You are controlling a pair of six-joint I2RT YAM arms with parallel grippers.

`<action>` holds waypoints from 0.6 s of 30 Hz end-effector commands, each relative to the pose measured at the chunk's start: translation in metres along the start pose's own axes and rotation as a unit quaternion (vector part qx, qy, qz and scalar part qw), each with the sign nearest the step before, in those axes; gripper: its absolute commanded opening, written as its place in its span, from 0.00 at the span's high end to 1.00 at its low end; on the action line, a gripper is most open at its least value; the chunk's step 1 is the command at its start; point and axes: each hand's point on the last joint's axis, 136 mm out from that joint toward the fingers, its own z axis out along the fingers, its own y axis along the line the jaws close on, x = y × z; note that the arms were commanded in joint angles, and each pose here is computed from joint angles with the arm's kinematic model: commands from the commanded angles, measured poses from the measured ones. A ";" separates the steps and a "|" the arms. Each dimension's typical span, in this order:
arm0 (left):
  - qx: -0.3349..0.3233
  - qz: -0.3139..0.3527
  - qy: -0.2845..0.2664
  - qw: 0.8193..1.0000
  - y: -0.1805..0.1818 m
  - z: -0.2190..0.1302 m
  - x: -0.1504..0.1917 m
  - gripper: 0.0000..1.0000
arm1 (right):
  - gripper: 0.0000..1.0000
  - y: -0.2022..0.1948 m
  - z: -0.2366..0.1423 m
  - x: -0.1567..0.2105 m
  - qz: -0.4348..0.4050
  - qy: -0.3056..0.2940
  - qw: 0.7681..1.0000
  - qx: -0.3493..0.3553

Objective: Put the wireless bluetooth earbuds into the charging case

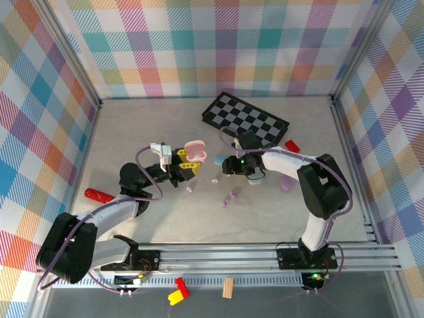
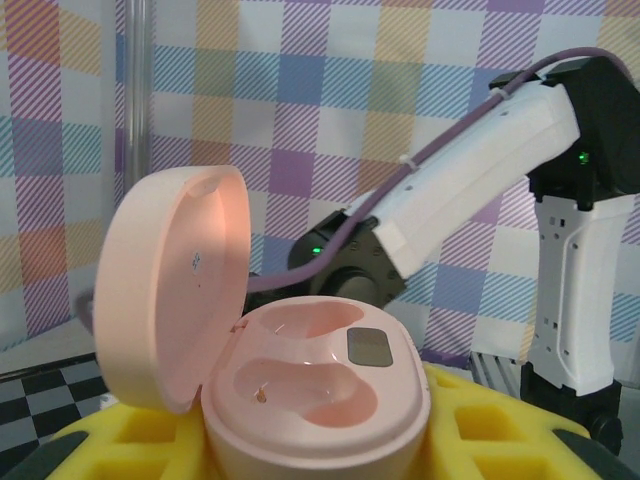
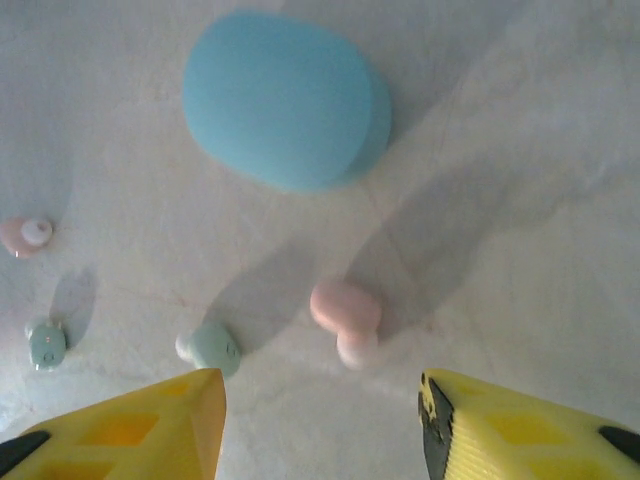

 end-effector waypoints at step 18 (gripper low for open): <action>-0.035 0.020 -0.013 0.999 -0.002 -0.010 -0.018 0.64 | 0.54 0.011 0.026 0.009 -0.026 0.060 0.996 -0.055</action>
